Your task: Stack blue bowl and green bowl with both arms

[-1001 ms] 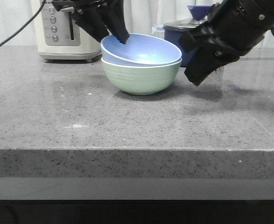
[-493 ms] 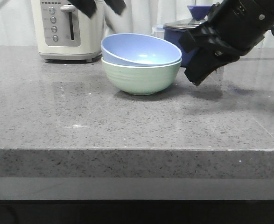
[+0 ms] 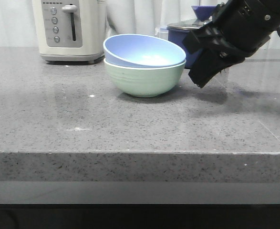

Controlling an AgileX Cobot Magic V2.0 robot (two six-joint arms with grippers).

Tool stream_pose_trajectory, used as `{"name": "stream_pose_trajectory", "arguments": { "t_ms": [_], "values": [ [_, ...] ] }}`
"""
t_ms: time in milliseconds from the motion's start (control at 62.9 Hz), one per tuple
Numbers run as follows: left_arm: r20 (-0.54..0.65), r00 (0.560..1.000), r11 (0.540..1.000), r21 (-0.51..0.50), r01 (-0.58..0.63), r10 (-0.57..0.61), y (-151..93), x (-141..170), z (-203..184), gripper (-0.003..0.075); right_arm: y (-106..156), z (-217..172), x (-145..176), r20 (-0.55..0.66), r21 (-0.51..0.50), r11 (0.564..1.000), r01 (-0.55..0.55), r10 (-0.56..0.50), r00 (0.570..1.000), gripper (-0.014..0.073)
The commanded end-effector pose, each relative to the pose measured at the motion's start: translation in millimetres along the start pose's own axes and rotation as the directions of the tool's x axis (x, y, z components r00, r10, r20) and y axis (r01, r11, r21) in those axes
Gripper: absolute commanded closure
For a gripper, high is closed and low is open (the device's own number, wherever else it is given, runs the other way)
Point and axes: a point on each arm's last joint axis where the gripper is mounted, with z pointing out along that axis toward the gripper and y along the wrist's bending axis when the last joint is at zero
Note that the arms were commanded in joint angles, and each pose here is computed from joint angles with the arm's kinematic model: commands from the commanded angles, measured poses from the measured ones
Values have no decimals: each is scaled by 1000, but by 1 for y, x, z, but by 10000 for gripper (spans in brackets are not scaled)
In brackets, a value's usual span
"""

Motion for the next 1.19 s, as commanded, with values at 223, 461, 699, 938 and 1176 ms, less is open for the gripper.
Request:
{"name": "stream_pose_trajectory", "arguments": {
  "t_ms": [223,461,699,938,1176],
  "values": [
    [208,976,998,6,66,-66,3,68,-56,314,0,-15,-17,105,26,1000,-2,-1,994,659],
    [278,958,998,12,67,-68,4,111,-73,314,11,-36,-11,28,-60,998,3,-1,1000,659],
    [319,945,997,17,70,-72,5,124,-84,314,26,-99,-9,45,-60,998,0,3,999,649],
    [319,945,997,19,71,-74,5,124,-85,314,36,-173,6,142,35,993,-114,108,984,649],
    [319,945,997,19,71,-74,5,124,-85,314,49,-217,46,273,45,989,-141,123,954,649]
  ]
}}
